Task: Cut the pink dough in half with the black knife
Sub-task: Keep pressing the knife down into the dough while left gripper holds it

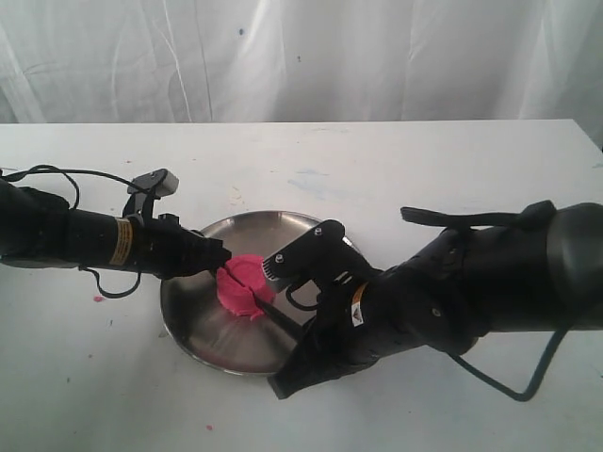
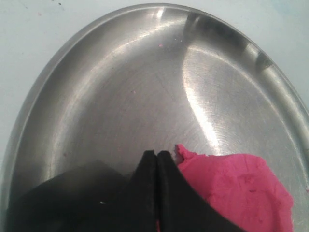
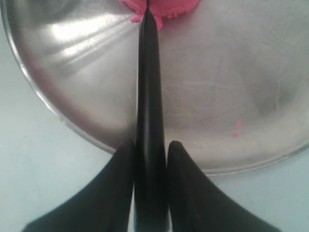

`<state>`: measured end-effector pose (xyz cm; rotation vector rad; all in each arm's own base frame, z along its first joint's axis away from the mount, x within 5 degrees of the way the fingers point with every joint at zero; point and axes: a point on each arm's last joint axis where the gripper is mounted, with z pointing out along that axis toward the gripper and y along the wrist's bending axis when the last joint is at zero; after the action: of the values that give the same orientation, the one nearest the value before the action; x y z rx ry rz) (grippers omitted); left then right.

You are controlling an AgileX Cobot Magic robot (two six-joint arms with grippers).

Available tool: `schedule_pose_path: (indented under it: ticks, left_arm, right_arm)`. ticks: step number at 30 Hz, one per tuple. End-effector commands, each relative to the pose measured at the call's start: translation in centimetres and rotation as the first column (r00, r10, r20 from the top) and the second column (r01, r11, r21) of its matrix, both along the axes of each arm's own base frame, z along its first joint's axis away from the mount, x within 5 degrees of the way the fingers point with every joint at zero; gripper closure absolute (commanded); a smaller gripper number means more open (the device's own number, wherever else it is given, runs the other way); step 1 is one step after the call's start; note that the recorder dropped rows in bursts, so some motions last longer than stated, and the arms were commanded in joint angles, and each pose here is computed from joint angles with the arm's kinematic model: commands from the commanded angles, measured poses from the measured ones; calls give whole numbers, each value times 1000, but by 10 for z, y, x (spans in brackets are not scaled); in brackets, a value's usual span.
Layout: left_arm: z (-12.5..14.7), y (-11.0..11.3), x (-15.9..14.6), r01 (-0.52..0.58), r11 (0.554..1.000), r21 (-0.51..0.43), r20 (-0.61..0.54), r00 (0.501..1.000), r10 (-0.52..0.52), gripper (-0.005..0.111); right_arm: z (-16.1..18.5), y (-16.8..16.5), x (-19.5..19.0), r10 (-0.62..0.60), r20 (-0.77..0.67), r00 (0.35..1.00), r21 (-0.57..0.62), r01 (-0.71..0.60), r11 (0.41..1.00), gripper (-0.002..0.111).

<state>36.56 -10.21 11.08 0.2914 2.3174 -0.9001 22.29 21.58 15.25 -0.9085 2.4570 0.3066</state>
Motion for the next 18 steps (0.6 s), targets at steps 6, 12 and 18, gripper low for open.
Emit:
schedule_pose_path:
  ticks: [6,12,18]
  left_arm:
    - [-7,0,-5,24,999,39,-19,1000,-23,107]
    - [-9,2,-4,7,998,68,-21,1000,-5,107]
    - [-10,3,-4,0,997,77,-22,1000,1,107]
  right_arm:
    - [-2,3,3,-15,4,1000,19,15,1000,108]
    - [12,3,3,-21,40,999,59,19,998,108]
    - [22,2,2,-26,63,998,87,21,996,108]
